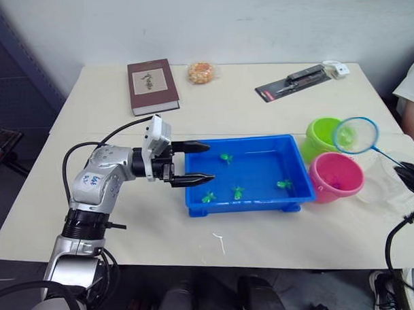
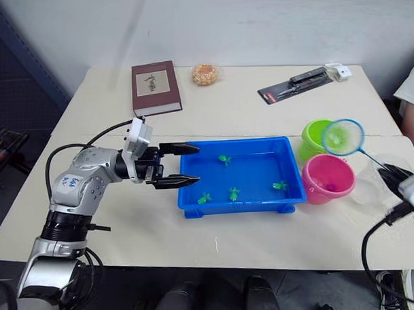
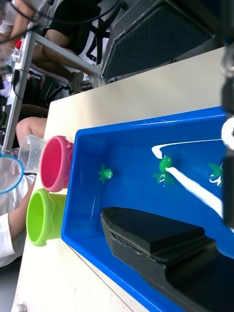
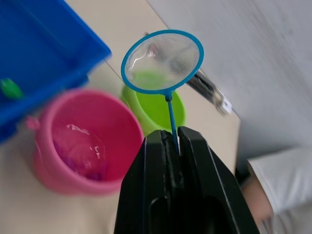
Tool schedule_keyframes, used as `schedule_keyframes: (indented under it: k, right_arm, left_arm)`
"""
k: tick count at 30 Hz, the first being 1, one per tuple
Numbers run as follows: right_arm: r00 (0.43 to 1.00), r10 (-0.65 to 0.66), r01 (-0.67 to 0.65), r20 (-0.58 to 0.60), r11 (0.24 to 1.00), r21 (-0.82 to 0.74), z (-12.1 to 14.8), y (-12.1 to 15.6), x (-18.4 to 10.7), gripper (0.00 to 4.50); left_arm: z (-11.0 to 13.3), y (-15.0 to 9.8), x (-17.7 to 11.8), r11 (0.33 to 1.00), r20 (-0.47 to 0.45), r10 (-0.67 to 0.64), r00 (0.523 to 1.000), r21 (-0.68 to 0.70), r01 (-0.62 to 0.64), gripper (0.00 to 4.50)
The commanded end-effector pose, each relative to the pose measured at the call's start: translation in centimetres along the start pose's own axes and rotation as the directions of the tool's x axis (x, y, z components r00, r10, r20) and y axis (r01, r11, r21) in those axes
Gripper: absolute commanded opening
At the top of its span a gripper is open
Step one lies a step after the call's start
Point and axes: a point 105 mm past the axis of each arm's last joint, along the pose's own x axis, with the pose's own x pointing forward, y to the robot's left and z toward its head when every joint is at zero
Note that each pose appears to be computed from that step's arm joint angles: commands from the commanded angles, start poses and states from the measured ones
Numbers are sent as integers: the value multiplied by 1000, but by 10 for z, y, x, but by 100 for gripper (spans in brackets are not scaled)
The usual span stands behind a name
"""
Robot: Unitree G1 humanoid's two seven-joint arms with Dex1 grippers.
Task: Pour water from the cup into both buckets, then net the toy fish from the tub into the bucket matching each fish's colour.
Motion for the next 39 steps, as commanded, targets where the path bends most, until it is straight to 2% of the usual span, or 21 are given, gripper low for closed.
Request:
schedule_keyframes:
  k: [1, 6, 9, 13, 21, 26, 30, 39]
  right_arm:
    - [991, 135, -135, -2, 985, -110, 22, 21, 20, 0]
    - [982, 180, -188, -56, 923, -336, 20, 29, 48, 0]
    - [983, 160, -183, -89, 847, -499, 17, 25, 60, 0]
    - [973, 192, -229, -127, 772, -593, 9, 30, 74, 0]
    - [949, 267, -308, -165, 695, -650, 15, 41, 89, 0]
    - [940, 259, -340, -224, 638, -691, 12, 40, 92, 0]
    - [899, 308, -437, -311, 594, -675, 1, 47, 90, 0]
    - [802, 407, -597, -437, 525, -607, -5, 64, 81, 0]
  left_arm:
    - [7, -2, -1, 999, 3, -6, 1000, 43, 6, 449]
    - [4, -3, 0, 999, -4, 6, 1000, 42, -6, 449]
    - [0, -5, -1, 999, -22, 12, 1000, 44, -11, 449]
    - [0, -5, -3, 999, -19, 26, 999, 45, -25, 449]
    - [0, -4, -1, 998, -5, 42, 999, 44, -42, 449]
    - [-3, -5, 2, 999, 6, 40, 999, 33, -41, 449]
    - [-3, -5, 4, 999, 9, 39, 999, 32, -39, 449]
    - [-2, -4, 4, 998, 17, 43, 999, 34, -43, 449]
